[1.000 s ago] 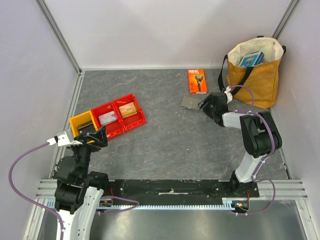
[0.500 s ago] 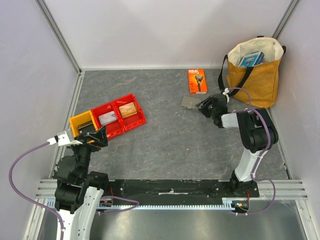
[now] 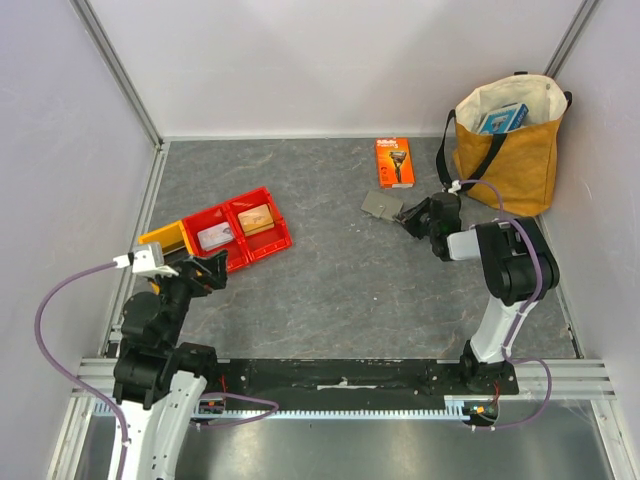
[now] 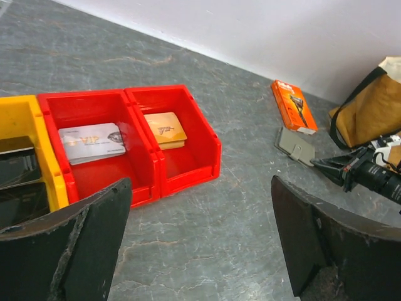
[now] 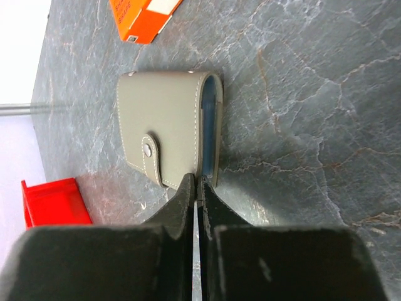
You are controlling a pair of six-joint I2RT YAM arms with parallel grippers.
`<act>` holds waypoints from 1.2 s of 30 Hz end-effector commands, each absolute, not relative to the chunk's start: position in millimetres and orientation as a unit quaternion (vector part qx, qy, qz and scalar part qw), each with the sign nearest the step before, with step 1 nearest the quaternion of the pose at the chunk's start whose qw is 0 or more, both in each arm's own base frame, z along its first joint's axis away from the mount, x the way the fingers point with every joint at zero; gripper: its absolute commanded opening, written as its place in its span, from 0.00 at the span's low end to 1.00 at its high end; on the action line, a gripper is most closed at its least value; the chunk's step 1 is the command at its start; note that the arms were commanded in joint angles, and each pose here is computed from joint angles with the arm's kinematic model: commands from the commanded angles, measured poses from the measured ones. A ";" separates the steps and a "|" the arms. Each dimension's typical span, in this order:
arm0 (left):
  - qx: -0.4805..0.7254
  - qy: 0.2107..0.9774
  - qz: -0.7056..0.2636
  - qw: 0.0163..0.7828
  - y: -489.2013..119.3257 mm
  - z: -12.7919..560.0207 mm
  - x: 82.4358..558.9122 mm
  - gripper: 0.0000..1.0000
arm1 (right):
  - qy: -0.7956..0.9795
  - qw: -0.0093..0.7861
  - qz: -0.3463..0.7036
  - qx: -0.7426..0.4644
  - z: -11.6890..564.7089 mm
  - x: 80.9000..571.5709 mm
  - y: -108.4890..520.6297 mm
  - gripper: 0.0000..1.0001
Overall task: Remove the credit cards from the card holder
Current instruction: Move the card holder to the center of the board.
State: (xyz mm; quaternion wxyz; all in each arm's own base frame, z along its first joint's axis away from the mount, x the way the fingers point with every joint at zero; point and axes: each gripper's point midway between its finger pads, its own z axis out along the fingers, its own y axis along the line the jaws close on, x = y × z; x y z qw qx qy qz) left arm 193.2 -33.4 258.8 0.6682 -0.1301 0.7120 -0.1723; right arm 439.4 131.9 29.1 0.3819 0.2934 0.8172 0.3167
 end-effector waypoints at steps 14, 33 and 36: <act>0.091 0.803 -0.351 0.473 -146.2 224.5 221.3 0.92 | 0.900 0.231 0.365 0.054 40.9 288.3 199.8 0.00; 0.143 0.868 -0.365 0.306 -235.9 169.8 237.4 0.86 | 0.935 0.235 0.266 -0.001 63.6 235.7 200.3 0.45; 0.143 0.881 -0.350 0.283 -251.2 149.1 237.6 0.84 | 0.925 0.241 0.294 0.023 64.0 225.6 205.5 0.43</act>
